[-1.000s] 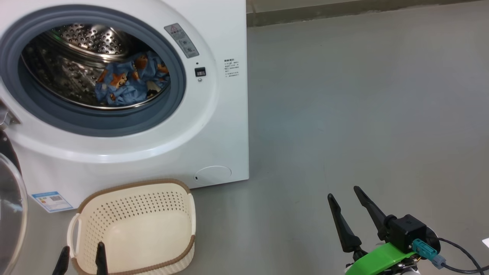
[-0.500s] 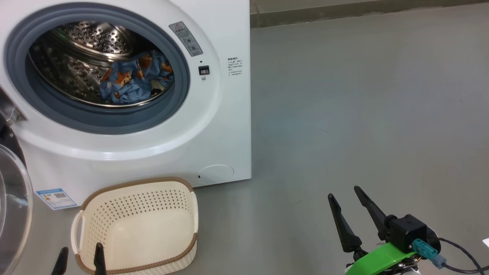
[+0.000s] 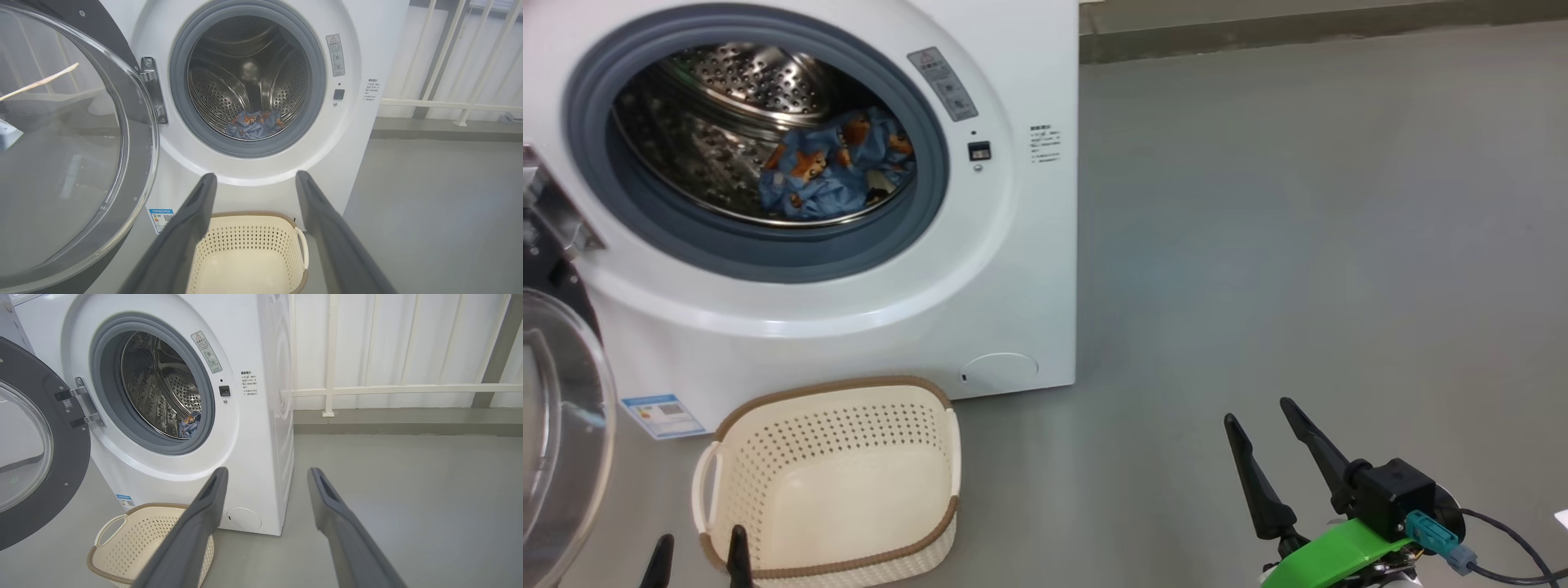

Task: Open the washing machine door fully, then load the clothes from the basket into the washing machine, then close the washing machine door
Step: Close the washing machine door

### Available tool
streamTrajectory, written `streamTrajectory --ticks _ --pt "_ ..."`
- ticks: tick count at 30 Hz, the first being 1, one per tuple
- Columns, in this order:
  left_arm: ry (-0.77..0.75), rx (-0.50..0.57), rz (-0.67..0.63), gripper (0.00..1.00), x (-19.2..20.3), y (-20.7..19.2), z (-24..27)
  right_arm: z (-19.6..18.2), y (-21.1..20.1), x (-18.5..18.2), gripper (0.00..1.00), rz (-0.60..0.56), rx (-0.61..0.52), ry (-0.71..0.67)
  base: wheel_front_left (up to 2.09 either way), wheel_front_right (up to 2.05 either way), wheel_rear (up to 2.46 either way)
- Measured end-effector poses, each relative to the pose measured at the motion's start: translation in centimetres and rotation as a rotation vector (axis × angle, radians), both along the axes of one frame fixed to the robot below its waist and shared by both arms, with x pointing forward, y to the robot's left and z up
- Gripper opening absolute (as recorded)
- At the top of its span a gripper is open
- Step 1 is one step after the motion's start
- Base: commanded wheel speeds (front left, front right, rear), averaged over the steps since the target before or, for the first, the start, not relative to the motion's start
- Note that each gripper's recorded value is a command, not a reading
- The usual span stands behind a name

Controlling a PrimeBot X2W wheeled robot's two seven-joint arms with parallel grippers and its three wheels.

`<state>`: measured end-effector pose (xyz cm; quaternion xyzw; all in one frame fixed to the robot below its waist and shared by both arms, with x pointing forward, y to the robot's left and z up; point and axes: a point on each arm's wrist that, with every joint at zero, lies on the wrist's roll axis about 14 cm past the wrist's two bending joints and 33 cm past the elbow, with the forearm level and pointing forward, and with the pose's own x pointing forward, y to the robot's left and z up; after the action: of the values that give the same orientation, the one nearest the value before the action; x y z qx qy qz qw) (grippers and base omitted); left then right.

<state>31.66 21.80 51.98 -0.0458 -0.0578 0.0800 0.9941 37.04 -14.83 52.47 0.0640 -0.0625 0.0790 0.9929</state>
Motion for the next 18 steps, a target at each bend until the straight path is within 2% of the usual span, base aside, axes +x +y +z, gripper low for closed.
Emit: streamTrajectory --ticks 18 --pt "0.015 -0.018 0.199 1.0 -4.0 4.8 -0.6 0.3 5.1 1.6 1.0 0.149 -0.002 -0.009 0.0 0.0 0.0"
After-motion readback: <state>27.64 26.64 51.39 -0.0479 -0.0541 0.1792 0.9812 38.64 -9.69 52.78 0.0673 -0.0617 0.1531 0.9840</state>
